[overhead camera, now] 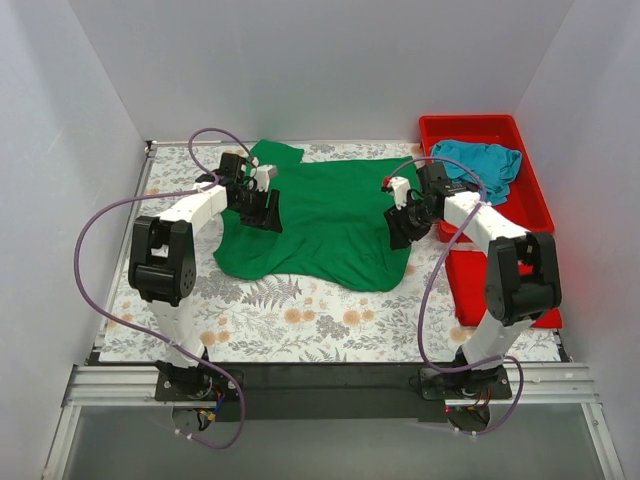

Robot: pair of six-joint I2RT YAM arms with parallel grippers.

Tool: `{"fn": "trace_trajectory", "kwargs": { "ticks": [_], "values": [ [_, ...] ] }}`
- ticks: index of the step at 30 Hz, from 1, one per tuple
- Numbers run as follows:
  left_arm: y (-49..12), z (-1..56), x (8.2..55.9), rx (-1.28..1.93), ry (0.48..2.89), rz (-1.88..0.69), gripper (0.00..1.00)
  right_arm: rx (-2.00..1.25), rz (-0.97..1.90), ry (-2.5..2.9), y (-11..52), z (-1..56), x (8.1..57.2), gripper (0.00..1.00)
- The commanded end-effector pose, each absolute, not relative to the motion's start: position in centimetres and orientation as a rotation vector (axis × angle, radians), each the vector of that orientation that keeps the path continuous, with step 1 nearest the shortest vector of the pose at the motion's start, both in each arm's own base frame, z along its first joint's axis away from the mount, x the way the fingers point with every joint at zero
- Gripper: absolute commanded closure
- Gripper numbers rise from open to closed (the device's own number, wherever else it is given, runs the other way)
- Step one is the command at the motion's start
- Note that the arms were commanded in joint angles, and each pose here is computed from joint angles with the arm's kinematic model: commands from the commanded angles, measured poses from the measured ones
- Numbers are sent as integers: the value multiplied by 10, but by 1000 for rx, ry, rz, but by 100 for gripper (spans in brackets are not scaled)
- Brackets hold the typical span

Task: Fold and stack the t-shirts
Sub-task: Flatten the tshirt out

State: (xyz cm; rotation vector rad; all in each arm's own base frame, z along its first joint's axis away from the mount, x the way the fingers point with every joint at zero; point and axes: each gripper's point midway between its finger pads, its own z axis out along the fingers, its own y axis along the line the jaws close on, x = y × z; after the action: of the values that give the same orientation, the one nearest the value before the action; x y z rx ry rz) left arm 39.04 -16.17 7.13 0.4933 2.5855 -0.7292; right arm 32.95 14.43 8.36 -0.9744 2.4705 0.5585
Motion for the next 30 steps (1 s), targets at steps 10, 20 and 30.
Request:
{"fn": "trace_trajectory", "kwargs": {
  "ticks": [10, 20, 30],
  "values": [
    [-177, 90, 409, 544, 2508, -690, 49, -884, 381, 2533, 116, 59, 364, 36],
    [-182, 84, 414, 559, 2514, -687, 49, -858, 494, 2598, 117, 32, 359, 44],
    [-189, 65, 417, 563, 2559, -675, 51, -850, 524, 2597, 115, 34, 355, 85]
  ]
}}
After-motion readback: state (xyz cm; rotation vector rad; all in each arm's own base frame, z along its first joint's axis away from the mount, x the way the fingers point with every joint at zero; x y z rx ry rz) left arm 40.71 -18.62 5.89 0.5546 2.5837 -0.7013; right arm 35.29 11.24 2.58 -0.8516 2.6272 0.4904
